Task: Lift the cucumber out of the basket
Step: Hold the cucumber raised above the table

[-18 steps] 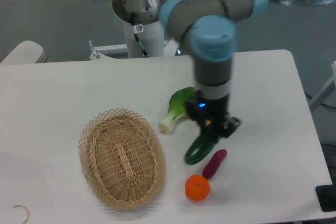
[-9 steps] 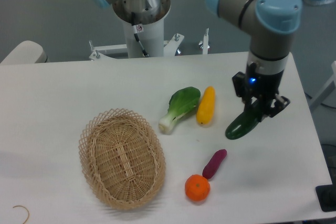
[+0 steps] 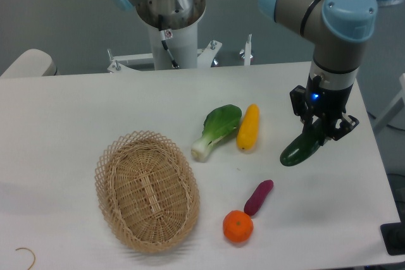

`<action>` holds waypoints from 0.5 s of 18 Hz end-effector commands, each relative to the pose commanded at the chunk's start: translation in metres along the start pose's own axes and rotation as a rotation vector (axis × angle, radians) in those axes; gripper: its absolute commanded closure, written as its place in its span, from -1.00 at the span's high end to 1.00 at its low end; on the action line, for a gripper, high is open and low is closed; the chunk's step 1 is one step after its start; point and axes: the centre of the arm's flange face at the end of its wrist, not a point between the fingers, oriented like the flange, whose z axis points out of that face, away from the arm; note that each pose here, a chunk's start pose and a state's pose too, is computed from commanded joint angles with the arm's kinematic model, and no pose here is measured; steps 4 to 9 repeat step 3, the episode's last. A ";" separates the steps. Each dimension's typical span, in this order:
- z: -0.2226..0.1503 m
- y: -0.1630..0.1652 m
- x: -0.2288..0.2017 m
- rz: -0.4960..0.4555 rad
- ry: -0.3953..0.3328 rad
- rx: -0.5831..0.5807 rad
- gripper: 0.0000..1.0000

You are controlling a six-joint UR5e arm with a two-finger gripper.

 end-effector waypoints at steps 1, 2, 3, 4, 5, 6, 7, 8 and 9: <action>-0.001 0.000 -0.001 -0.003 -0.001 0.002 -0.35; -0.001 -0.001 -0.001 -0.003 -0.001 0.002 -0.35; -0.001 -0.001 -0.002 -0.005 -0.001 0.002 -0.35; -0.001 -0.001 -0.002 -0.005 -0.001 0.002 -0.35; -0.001 -0.001 -0.002 -0.005 -0.001 0.002 -0.35; -0.001 -0.001 -0.002 -0.005 -0.001 0.002 -0.35; -0.001 -0.001 -0.002 -0.005 -0.001 0.002 -0.35; -0.001 -0.001 -0.002 -0.005 -0.001 0.002 -0.35; -0.001 -0.001 -0.002 -0.005 -0.001 0.002 -0.35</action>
